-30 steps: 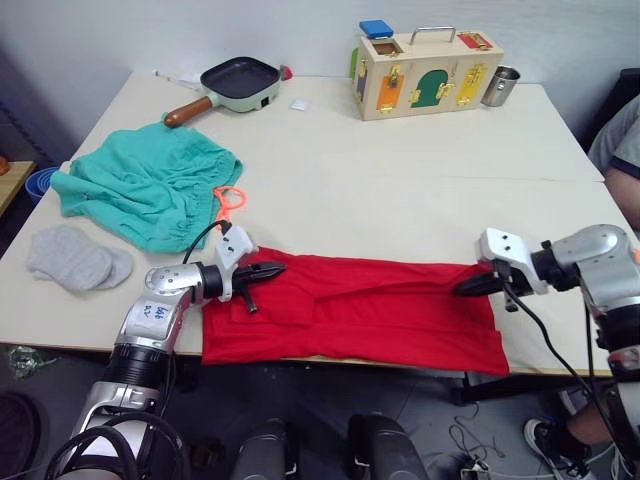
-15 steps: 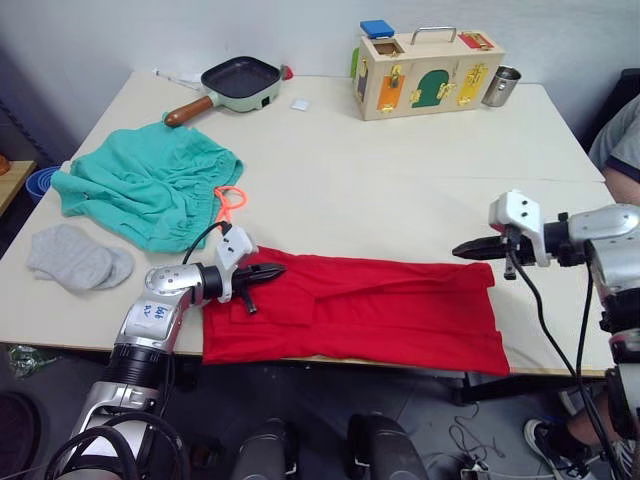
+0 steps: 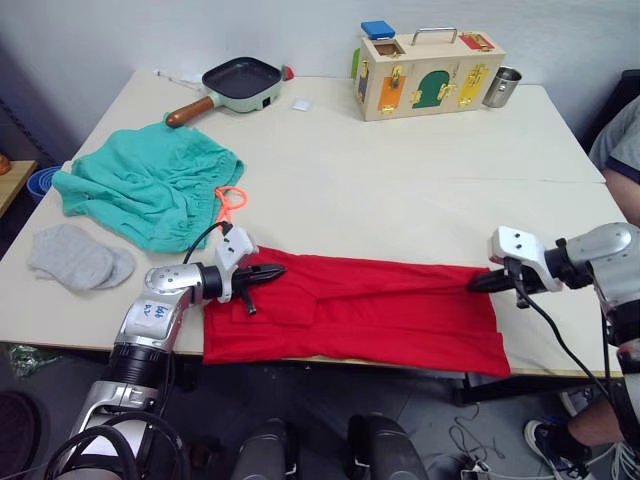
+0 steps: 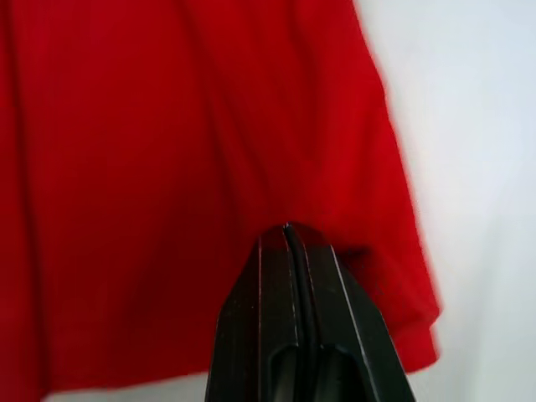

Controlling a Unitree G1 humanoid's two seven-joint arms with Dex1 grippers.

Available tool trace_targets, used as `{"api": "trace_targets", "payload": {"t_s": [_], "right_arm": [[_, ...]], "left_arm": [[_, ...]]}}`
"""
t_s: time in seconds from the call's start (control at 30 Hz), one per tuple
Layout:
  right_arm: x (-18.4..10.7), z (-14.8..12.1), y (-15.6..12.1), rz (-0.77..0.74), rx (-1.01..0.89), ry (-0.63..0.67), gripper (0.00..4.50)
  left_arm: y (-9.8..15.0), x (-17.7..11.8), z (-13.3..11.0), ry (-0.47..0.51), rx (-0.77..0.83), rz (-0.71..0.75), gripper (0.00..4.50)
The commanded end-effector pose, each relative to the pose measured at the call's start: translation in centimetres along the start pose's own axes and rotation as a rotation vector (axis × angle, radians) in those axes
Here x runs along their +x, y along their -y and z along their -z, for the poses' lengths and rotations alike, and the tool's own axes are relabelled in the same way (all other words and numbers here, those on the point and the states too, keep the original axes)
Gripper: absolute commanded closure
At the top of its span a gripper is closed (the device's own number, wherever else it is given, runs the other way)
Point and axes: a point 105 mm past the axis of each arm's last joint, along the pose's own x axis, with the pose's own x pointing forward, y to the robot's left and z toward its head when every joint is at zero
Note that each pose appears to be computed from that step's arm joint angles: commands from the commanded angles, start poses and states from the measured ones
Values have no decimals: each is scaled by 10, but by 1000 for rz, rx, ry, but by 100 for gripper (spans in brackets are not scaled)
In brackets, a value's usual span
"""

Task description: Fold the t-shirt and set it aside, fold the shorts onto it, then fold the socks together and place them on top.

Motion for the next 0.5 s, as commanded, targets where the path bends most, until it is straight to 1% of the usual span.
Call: {"api": "trace_targets", "payload": {"t_s": [0.03, 0.1, 0.17, 0.3, 0.4, 0.43, 0.5], "right_arm": [[-17, -10, -17, -71, 26, 73, 448], [-23, -26, -16, -57, 3, 156, 448], [-26, -37, -9, -15, -22, 211, 448], [-25, -48, 10, 84, -70, 236, 448], [-20, -52, 16, 89, -87, 245, 448], [-17, -55, 19, 91, -79, 263, 448], [-7, -57, 26, 112, -99, 254, 448]], "left_arm": [[0, -2, -4, 10, 21, -1, 450], [1, -2, -4, 11, 21, 0, 450], [1, -2, -4, 11, 20, 1, 450], [2, 0, -4, 12, 21, 8, 450], [2, 1, -6, 13, 23, 12, 450], [2, 1, -6, 13, 24, 12, 450], [2, 1, -6, 13, 24, 12, 450]]}}
